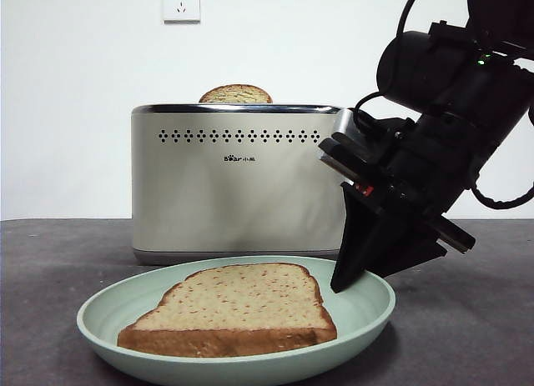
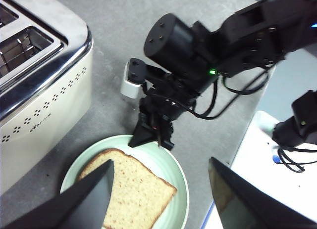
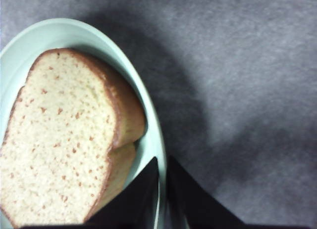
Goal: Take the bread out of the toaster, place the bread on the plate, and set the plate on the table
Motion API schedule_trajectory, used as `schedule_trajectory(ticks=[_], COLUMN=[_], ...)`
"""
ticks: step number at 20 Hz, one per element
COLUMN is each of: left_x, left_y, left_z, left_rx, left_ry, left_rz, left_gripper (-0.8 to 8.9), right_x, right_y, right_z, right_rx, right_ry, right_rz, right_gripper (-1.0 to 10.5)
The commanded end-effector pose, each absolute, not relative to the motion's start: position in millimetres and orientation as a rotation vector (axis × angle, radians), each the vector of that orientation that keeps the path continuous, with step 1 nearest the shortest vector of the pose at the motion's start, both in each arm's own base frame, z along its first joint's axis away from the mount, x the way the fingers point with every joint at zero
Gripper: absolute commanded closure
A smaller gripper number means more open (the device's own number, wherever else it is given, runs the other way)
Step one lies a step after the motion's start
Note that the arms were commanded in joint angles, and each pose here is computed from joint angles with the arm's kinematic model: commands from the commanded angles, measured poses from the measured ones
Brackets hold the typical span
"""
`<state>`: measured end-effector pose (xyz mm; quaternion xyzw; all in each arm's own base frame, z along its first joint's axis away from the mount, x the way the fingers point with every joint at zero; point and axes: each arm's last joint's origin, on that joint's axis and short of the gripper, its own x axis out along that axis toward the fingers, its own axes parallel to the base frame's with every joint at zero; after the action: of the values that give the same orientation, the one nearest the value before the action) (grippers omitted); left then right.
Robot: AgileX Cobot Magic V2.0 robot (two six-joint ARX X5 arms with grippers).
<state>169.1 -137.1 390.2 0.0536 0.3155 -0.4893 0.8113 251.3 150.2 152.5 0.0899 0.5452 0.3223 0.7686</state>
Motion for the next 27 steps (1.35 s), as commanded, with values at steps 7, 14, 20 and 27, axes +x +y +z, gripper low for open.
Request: schedule_trajectory(ticks=[7,14,20,27], left_x=[161.8,162.8,162.3,159.9], left_y=[-133.3,-131.1,-127.4,-125.2], left_z=[398.4,396.3,391.5,388.0], left_rx=[0.112,0.138,0.184,0.197], left_ry=[0.675,0.691,0.741,0.790], left_rz=[-1.046,-0.977,-0.875,-0.858], left_gripper=[5.03,5.20,6.67,8.06], right_x=[248.5,196.1,145.8,140.2], right_y=[148.6,127.3,116.5,118.1], right_z=[169.3,255.5,285.1,285.8], right_rx=[0.182,0.152,0.110,0.078], right_ry=[1.136,0.899,0.857,0.855], right_rz=[0.684,0.773,0.869,0.897], right_gripper=[6.9,6.9,7.5,9.4])
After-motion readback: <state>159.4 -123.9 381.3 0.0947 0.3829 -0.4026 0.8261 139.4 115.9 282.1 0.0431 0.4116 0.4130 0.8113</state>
